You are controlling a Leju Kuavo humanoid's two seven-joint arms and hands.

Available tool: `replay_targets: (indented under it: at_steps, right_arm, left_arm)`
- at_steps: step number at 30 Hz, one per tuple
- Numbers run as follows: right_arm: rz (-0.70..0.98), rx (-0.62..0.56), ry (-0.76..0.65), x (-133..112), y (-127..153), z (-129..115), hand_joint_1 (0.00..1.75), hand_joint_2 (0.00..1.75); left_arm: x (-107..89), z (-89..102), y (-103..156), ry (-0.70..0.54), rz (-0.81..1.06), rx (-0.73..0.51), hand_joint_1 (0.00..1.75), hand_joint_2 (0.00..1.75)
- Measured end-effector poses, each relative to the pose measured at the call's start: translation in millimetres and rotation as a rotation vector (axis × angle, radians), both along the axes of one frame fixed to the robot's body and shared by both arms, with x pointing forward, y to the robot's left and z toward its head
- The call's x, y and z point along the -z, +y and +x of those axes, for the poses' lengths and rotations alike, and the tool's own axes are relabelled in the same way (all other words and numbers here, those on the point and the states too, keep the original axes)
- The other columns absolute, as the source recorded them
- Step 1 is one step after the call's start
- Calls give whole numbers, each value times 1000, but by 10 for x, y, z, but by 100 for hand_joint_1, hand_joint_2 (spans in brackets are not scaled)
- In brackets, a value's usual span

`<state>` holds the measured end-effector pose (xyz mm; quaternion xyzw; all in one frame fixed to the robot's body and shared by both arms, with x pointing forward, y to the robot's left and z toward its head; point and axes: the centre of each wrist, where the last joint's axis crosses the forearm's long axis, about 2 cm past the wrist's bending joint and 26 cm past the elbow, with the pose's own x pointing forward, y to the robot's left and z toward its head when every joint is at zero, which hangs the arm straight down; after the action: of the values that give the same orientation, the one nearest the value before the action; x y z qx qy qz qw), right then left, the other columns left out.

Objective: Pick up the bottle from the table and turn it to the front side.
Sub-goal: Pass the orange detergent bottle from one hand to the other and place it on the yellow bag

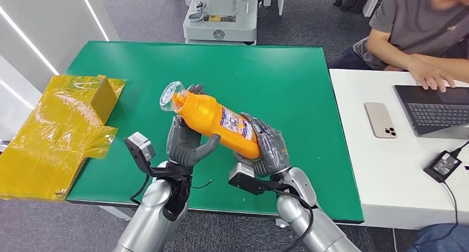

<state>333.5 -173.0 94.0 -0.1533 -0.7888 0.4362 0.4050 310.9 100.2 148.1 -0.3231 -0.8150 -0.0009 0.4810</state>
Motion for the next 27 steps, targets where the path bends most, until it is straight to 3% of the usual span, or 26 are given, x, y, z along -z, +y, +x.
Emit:
replay_targets:
  at_steps: [27]
  right_arm:
    - [-89,-67,81,-12,45,104,175,175]
  left_arm:
    - [67,18,74,8,15,-24,0,175]
